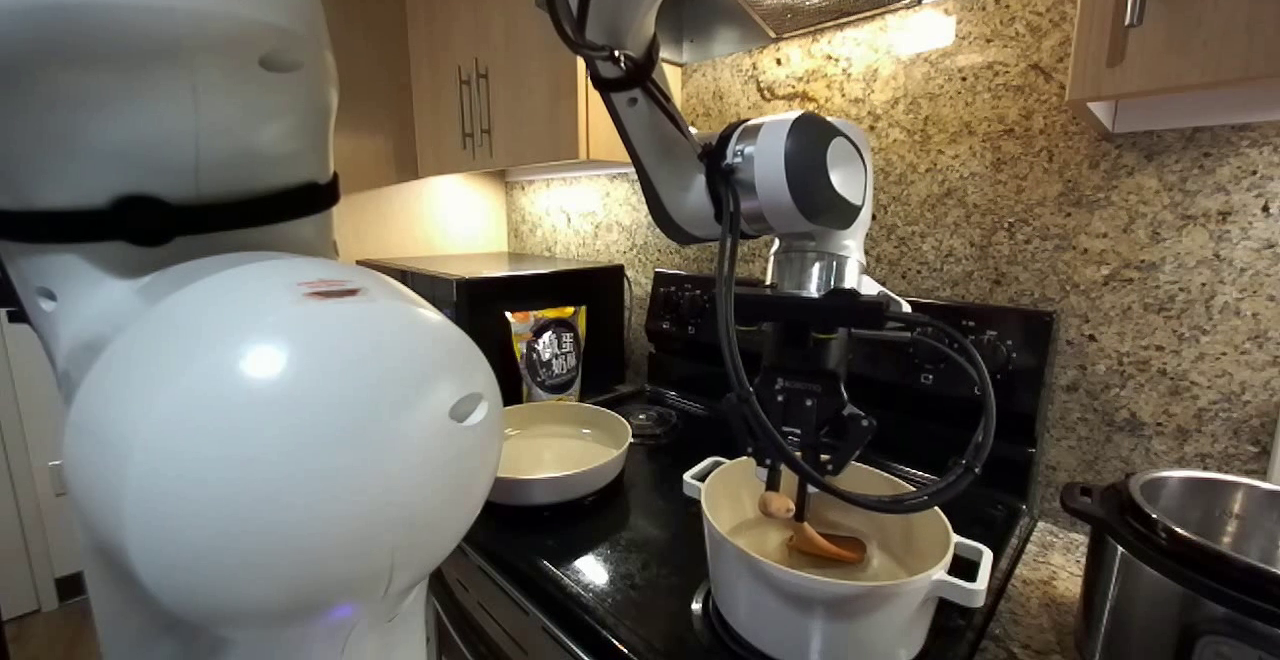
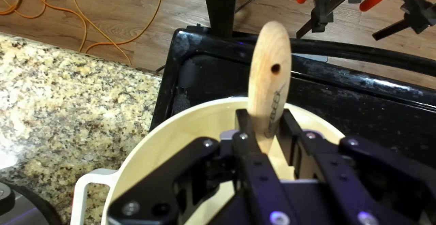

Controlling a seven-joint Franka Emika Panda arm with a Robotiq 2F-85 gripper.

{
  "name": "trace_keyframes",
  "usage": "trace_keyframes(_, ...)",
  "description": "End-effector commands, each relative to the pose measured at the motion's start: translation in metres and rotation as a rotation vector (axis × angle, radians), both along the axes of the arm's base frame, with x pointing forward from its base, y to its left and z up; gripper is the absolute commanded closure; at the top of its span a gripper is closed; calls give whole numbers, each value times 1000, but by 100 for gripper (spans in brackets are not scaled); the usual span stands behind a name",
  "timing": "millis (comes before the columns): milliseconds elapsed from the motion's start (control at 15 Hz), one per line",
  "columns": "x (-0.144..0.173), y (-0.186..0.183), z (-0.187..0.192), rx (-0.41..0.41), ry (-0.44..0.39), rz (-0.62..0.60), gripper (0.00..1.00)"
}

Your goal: Use the wooden spatula to stir the water in the pot.

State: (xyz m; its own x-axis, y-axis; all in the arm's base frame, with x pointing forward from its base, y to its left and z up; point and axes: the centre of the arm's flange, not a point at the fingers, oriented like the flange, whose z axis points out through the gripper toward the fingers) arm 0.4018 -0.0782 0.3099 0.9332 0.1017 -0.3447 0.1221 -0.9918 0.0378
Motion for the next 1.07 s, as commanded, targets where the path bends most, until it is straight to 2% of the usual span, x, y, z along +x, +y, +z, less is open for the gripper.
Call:
trace_keyframes(0,2,-15,14,-12,41,-5,94)
trace_keyframes(400,-7,-23,17,34,146,31,94)
trace_keyframes(667,-12,-10,18,40,144,90,94)
trace_keyframes(1000,8,13,15,74,134,206,94)
